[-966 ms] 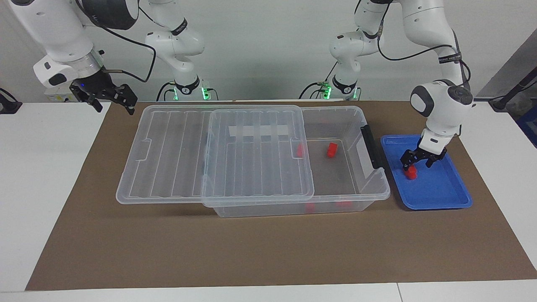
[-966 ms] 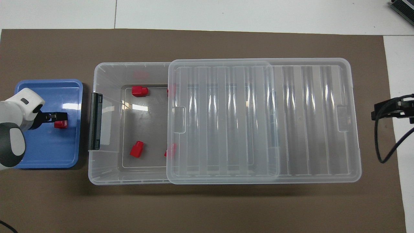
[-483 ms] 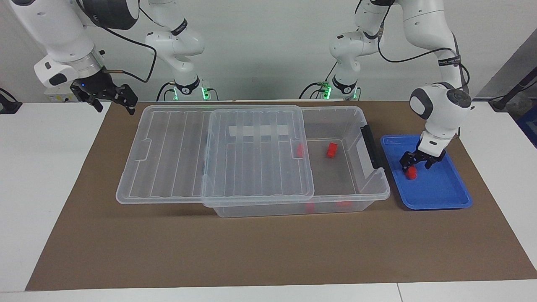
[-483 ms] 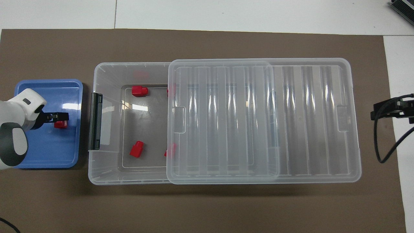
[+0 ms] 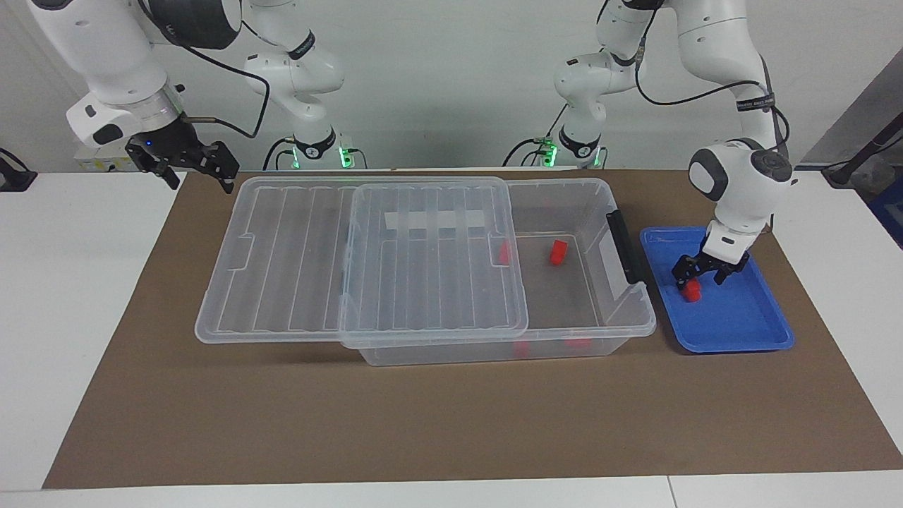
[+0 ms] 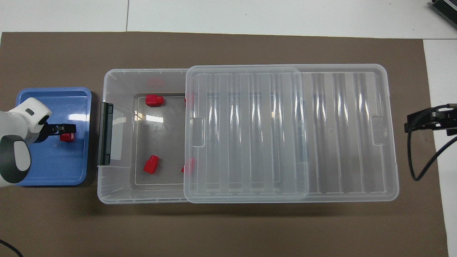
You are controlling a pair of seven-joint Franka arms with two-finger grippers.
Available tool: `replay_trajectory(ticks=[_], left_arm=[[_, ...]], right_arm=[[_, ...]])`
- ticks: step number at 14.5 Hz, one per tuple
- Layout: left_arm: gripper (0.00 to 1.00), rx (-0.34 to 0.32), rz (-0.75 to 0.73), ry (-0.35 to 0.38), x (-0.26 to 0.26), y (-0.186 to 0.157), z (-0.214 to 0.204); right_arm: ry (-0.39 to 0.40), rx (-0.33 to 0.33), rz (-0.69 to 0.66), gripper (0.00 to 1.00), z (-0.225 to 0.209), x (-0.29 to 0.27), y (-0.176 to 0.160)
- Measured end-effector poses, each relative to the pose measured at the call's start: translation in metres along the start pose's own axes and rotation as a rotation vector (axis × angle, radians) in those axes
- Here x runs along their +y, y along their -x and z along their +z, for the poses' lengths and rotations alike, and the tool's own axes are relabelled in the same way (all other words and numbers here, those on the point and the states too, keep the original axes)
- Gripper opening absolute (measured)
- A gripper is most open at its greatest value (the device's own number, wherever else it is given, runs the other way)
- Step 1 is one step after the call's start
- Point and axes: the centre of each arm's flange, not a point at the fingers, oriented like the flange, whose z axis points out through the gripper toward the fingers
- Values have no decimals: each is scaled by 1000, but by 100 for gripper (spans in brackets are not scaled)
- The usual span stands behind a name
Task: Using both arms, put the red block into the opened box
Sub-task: 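Grasp the red block in the blue tray with the left gripper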
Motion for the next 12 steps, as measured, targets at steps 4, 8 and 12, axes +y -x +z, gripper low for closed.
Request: replay_trajectory(ticks=[4, 8, 12], left_arm=[[100, 6, 1, 0, 1, 4, 6], [100, 17, 2, -1, 2, 12, 16], [89, 17, 3, -1, 3, 12, 16]], right_arm=[[0, 0, 2, 100, 0, 1, 0], [0, 0, 2, 100, 0, 1, 0], [0, 0, 4, 100, 0, 2, 0]])
